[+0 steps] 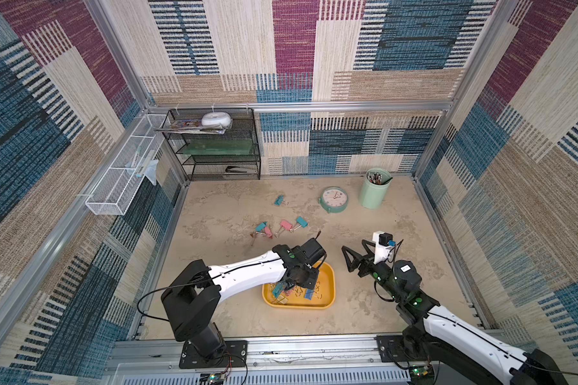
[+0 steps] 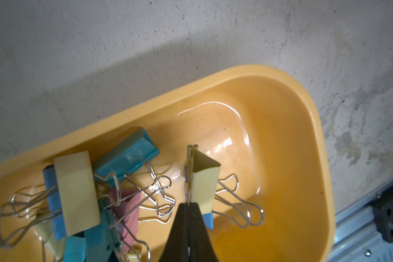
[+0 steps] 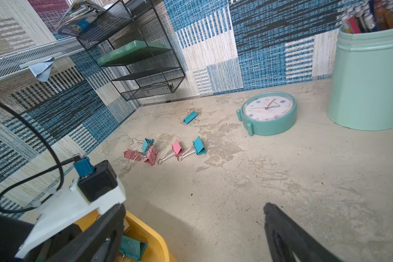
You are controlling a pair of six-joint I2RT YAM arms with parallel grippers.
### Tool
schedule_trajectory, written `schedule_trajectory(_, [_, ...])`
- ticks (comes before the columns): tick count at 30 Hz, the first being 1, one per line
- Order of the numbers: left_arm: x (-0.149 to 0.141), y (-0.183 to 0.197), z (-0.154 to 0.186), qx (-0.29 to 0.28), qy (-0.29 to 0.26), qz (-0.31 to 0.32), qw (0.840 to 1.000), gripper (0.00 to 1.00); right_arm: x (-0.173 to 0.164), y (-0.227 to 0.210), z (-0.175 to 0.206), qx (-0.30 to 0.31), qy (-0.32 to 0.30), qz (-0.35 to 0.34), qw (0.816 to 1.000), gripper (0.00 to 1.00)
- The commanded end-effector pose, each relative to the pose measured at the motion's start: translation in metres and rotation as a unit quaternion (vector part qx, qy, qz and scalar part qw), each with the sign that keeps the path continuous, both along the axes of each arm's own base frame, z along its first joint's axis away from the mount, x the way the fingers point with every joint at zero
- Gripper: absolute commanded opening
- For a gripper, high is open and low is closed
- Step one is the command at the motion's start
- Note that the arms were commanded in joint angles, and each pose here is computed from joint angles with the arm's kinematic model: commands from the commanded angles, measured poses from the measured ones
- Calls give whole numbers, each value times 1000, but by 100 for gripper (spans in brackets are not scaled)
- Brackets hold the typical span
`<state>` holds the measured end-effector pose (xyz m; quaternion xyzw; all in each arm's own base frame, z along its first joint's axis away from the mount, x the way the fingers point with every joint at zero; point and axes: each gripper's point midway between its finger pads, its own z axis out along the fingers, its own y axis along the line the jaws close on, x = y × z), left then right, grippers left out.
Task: Put the binder clips in the storage box
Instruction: Place the binder clip in the storage box.
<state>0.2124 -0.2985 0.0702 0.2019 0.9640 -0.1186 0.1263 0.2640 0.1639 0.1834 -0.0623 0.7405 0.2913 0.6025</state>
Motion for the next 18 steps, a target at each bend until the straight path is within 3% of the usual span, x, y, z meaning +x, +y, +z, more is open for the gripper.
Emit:
schedule_trajectory(1, [6, 2, -1, 15, -9, 2, 1000, 3, 1, 0, 3, 5, -7, -2, 1000, 98])
schedule_trajectory(4, [10, 6, -3, 35, -18, 3, 999, 12, 1, -1, 4, 5, -7, -3, 1000, 98])
schedule_trajectory(8, [14, 3, 2, 29, -27, 1, 999, 16, 0, 0, 3, 4, -6, -1, 1000, 98])
schedule_trajectory(11, [19, -3, 14, 16, -41, -5, 999, 26, 0, 0, 3, 4, -7, 0, 1000, 98])
schedule_trajectory(18, [59, -9, 70, 1, -121, -6, 993, 26, 0, 0, 4, 6, -7, 0, 1000, 98])
